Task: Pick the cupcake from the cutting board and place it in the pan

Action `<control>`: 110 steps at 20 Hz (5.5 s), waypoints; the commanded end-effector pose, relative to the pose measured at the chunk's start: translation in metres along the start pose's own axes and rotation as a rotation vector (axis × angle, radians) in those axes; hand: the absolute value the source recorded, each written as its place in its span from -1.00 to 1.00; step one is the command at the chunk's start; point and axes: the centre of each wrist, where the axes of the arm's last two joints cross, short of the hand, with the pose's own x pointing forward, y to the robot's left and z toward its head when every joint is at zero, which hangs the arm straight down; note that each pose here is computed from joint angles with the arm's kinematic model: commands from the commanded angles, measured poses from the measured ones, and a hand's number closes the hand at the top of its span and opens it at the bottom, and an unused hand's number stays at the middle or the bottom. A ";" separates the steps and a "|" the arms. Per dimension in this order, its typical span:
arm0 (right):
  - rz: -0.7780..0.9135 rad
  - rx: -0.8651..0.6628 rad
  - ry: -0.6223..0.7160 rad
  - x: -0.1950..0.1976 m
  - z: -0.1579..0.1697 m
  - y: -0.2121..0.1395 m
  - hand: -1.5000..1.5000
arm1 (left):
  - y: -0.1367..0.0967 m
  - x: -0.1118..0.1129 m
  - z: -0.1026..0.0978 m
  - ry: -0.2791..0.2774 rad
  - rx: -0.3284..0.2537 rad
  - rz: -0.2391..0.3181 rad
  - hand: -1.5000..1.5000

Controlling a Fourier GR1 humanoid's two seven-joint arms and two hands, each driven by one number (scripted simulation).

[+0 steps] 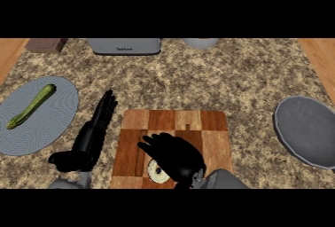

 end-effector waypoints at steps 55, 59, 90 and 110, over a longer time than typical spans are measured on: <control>-0.070 -1.007 0.499 -0.030 0.146 0.005 1.00 | 0.010 0.006 0.000 0.013 0.031 -0.006 0.00; -0.204 -1.086 0.588 -0.033 0.168 0.014 1.00 | 0.011 -0.007 0.012 0.008 0.021 -0.005 0.00; -0.289 -1.289 0.860 -0.340 0.209 -0.024 1.00 | 0.008 0.003 -0.003 -0.005 -0.025 -0.001 0.00; -0.670 -1.344 0.513 -0.372 0.203 -0.016 -1.00 | -0.012 -0.008 0.002 0.001 -0.001 0.003 0.00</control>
